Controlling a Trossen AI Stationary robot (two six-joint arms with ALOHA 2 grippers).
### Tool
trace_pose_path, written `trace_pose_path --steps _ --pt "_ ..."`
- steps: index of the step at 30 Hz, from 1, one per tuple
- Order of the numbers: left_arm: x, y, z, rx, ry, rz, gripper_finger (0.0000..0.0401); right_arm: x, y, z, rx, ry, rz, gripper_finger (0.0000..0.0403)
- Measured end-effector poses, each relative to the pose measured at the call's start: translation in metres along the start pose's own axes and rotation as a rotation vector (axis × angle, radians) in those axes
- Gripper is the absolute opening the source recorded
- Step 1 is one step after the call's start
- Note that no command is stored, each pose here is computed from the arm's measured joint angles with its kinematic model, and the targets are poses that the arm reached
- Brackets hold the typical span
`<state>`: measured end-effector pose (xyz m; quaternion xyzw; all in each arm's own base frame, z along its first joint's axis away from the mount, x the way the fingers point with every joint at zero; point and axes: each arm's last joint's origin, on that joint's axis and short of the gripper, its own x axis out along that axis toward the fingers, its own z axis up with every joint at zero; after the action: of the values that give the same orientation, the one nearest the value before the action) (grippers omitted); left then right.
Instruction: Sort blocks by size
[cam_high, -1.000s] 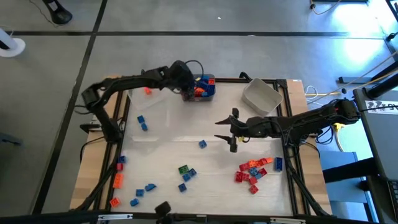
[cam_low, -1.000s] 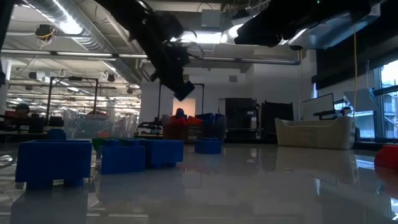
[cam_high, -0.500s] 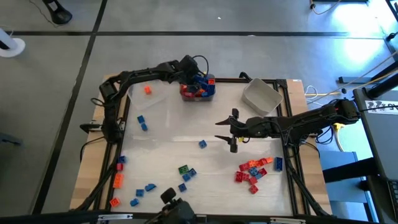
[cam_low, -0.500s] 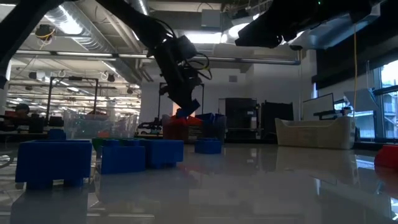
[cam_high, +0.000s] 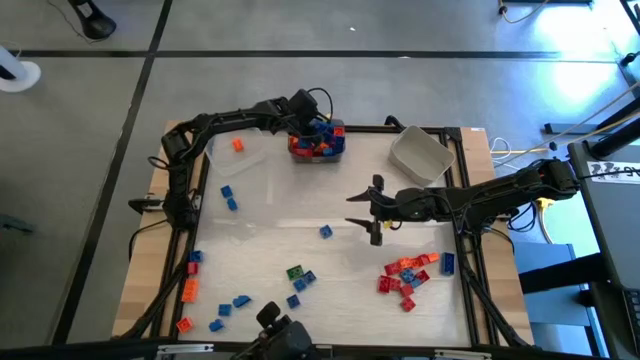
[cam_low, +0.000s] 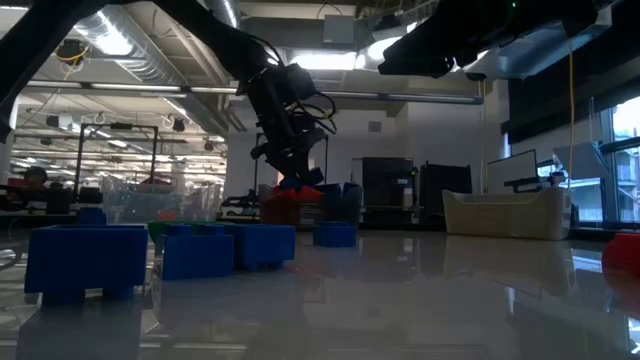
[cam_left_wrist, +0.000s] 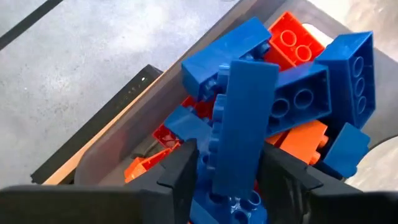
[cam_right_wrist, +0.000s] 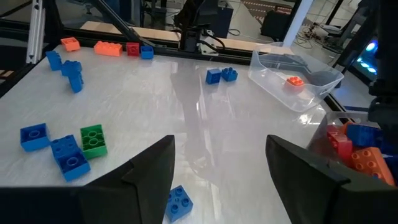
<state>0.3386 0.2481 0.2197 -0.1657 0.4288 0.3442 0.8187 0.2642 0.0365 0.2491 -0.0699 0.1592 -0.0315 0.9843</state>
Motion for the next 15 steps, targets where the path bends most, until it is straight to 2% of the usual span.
trace_pose_path --steps 5,9,15 --pt "-0.003 0.000 0.001 0.009 -0.010 -0.001 0.0169 0.000 0.000 0.000 0.000 -0.001 0.007 0.0248" --pt "-0.013 0.001 0.006 0.010 -0.019 0.002 0.0172 0.000 0.000 0.000 0.000 -0.001 0.008 0.0248" --pt "-0.041 -0.001 0.013 0.035 -0.088 -0.006 0.0171 0.000 0.000 0.000 -0.001 0.004 0.008 0.0248"
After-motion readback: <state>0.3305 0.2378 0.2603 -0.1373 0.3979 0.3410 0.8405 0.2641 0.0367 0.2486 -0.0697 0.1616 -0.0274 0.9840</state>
